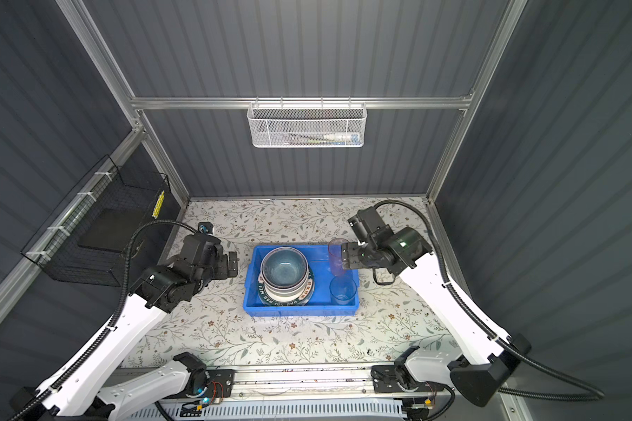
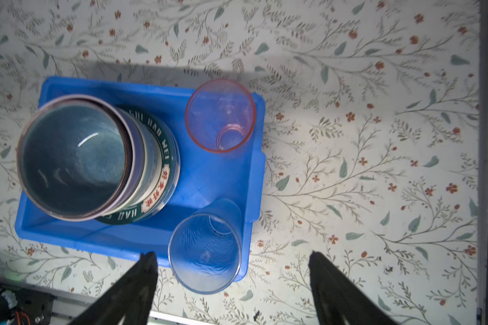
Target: Place the mixed dishes into the plastic bin
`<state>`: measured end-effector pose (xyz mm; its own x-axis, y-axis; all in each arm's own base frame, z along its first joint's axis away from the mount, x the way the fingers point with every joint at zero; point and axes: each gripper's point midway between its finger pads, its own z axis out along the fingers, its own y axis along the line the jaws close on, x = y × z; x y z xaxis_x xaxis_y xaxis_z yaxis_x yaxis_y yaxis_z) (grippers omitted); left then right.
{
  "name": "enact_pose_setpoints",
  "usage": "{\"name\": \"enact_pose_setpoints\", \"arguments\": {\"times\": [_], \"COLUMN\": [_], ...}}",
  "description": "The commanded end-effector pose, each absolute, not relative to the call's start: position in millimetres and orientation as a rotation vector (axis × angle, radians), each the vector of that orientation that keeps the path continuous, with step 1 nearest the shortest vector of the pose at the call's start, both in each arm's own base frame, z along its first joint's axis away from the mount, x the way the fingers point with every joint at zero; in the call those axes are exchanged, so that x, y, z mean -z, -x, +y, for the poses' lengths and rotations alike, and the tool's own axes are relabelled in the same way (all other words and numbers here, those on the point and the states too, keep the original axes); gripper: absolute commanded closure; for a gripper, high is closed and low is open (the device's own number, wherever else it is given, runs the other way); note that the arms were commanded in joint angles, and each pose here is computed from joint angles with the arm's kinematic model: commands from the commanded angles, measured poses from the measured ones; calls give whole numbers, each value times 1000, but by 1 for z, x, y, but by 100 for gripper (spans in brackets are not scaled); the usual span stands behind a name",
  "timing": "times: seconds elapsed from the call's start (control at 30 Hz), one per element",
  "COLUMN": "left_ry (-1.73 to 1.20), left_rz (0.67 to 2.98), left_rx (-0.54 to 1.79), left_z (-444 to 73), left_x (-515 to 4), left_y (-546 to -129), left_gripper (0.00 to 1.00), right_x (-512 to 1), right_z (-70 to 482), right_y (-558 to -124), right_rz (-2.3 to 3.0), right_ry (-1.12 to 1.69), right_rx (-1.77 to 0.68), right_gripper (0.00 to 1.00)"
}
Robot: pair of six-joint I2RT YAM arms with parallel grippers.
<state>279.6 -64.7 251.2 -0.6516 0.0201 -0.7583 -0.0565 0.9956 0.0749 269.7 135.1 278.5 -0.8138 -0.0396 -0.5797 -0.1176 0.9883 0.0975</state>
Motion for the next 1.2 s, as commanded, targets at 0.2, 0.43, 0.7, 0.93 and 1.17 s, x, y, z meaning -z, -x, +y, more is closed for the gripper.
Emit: {"name": "enact_pose_setpoints", "arguments": {"times": [0.2,0.43,0.7,0.93,1.17], "left_ry": [48,0,53,25,-42], "left_rz": [2124,2107,2021,1943,1893], "left_rx": [-268,-162,-235,-200,-137], "left_z": [-27,-27,3,-2,-17], "left_x": [-233,-182,-132,-99,-86], "left_y": [-326,-359,-375,-386,-402], "left_gripper": [0,0,0,0,0], "right_x": [-300,-254,-188,-142,-135], "right_z": [70,17,-35,-48,-47], "right_y": [-320,-348,-365,-375,-381], "right_rz": [2119,1946,1874,1907,1868], "right_ry": [58,-122,-274,-284,-274], "right_rx": [47,92,91,136,119], "right_gripper": [1,1,1,1,1]}}
